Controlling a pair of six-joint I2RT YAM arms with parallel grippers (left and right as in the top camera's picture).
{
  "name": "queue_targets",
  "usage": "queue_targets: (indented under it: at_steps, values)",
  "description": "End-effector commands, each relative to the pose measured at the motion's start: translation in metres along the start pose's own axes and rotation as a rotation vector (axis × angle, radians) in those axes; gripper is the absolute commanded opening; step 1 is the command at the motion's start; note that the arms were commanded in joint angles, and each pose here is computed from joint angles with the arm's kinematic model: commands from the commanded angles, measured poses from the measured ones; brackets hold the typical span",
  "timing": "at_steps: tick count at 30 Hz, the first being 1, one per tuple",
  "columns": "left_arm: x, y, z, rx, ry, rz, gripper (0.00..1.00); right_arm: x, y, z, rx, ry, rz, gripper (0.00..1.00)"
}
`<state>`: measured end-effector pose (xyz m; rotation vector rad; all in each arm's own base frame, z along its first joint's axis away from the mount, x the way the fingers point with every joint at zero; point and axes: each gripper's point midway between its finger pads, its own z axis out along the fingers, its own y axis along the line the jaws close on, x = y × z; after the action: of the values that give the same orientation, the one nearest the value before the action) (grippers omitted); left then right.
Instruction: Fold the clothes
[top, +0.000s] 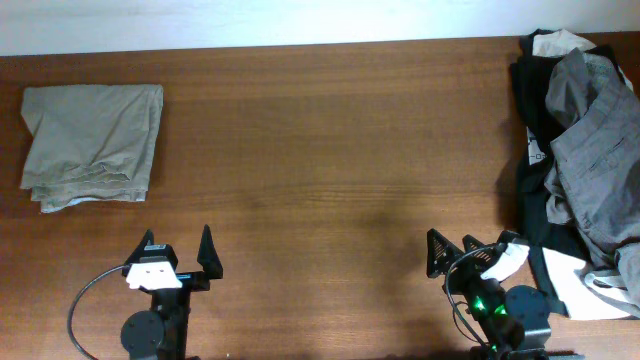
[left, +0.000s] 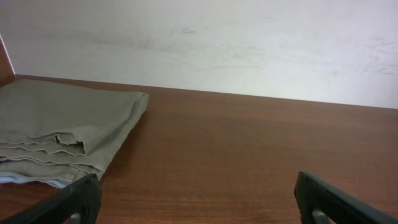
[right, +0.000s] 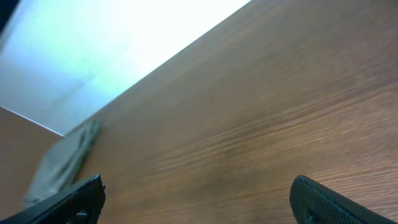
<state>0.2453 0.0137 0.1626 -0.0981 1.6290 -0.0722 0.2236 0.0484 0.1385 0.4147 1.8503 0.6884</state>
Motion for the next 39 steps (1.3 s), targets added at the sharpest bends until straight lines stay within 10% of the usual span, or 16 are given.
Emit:
queue_targets:
  at_steps: [1,11,15,19,30,39]
  values:
    - [0.002,0.003,0.0,-0.013,-0.001,-0.002,0.99,-0.004,0.006,0.0,-0.04,-0.017,0.038,0.99]
    - [0.002,0.003,0.0,-0.013,-0.001,-0.002,0.99,-0.183,-0.037,0.056,0.818,0.107,-0.52,0.99]
    - [0.002,0.003,0.0,-0.013,-0.001,-0.002,0.99,-0.241,-0.119,0.095,1.049,0.255,-0.404,0.99]
    - [0.002,0.003,0.0,-0.013,-0.001,-0.002,0.99,-0.245,-0.199,0.078,1.061,0.299,-0.205,0.99]
    - [0.002,0.003,0.0,-0.013,-0.001,-0.002,0.99,-0.186,-0.231,0.105,0.952,0.531,-0.174,1.0]
    - [0.002,0.003,0.0,-0.013,-0.001,-0.002,0.99,-0.191,-0.24,0.093,1.053,0.5,-0.153,0.27]
